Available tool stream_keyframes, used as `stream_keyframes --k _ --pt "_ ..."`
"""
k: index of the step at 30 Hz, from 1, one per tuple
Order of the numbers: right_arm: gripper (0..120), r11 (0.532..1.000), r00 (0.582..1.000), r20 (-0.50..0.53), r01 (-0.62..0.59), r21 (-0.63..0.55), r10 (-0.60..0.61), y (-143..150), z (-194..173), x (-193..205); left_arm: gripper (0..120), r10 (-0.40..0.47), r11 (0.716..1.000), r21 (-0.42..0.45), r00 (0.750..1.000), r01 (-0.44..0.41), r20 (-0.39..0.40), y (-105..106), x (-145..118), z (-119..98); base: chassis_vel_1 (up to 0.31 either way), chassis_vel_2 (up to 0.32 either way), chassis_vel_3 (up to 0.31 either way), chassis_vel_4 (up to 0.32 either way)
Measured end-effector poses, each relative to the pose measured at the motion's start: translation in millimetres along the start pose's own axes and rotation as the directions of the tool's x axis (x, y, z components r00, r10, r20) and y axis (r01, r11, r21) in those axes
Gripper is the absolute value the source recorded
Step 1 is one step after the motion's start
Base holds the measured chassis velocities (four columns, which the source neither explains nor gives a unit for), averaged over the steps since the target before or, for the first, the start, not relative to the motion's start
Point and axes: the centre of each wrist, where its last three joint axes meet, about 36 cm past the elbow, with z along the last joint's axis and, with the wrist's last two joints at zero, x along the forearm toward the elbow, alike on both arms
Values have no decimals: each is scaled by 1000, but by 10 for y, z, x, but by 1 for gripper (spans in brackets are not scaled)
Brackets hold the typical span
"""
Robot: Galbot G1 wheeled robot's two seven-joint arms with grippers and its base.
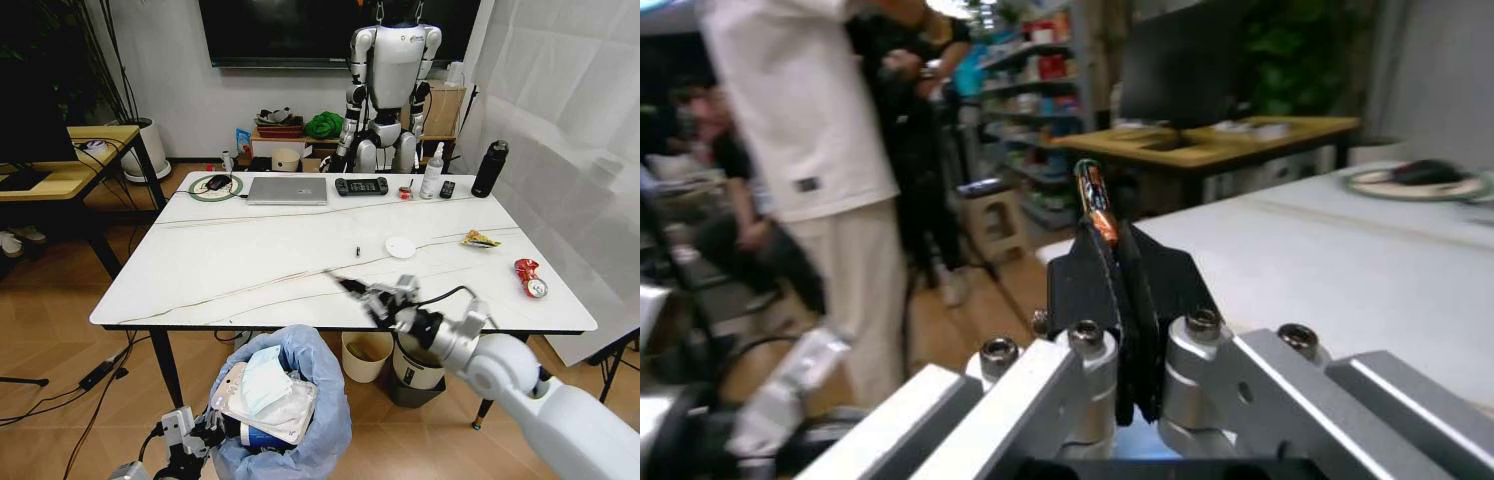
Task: Pick up the trash bin and place the trash from the table into it.
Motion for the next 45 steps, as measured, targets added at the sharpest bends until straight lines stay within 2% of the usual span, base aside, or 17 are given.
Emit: stream_keyframes --k 4,9,13,15,18,21,22,23,25,28,29,30,34,36,38,45 --pt "0 997 995 -49 81 -21 -81 218 246 -76 0 2 1000 1 1000 -2 -2 -17 5 8 0 0 0 0" --pt "0 996 992 -83 93 -11 -94 252 454 -105 0 3 1000 -1 1000 -3 0 -33 20 -4 0 0 0 0" --pt "16 997 992 -94 79 -2 -79 222 488 -79 0 4 1000 -3 1000 -4 2 -44 33 -15 0 0 0 0" --pt "18 997 992 -96 77 1 -76 217 479 -65 0 4 1000 -4 1000 -4 3 -43 32 -17 0 0 0 0" --pt "33 998 996 -72 54 31 -52 185 329 -2 0 -1 1000 -7 1000 1 8 -28 28 -31 0 0 0 0" --pt "45 999 999 -31 -10 51 12 105 232 -33 0 -3 1000 -6 1000 3 6 -22 23 -23 0 0 0 0" --pt "45 999 999 -31 -10 51 12 105 232 -33 0 -3 1000 -6 1000 3 6 -22 23 -23 0 0 0 0" --pt "50 994 996 -9 -92 65 93 10 175 -75 0 -2 1000 -4 1000 2 6 -26 20 -18 0 0 0 0" --pt "58 964 967 -12 -253 79 254 -205 85 -137 0 -1 1000 -2 1000 1 5 -35 17 -10 0 0 0 0" --pt "70 905 906 -35 -417 85 421 -489 41 -183 0 -2 1000 -4 1000 2 3 -37 19 -4 0 0 0 0" --pt "70 905 906 -35 -417 85 421 -489 41 -183 0 -2 1000 -4 1000 2 3 -37 19 -4 0 0 0 0" --pt "75 863 864 -45 -497 88 502 -654 19 -202 0 -3 1000 -3 1000 3 3 -38 22 0 0 0 0 0" --pt "93 757 752 -88 -646 99 653 -1077 -57 -229 0 -8 1000 -7 1000 8 2 -39 41 5 0 0 0 0" --pt "96 747 741 -90 -658 101 665 -1135 -63 -233 0 -10 1000 -9 1000 10 2 -36 44 5 0 0 0 0" --pt "99 717 710 -100 -689 104 697 -1327 -88 -263 0 -20 1000 -18 1000 20 1 -16 61 3 0 0 0 0" --pt "100 713 700 -142 -696 84 700 -1543 -13 -526 0 -44 998 -32 999 44 1 32 109 -17 0 0 0 0"
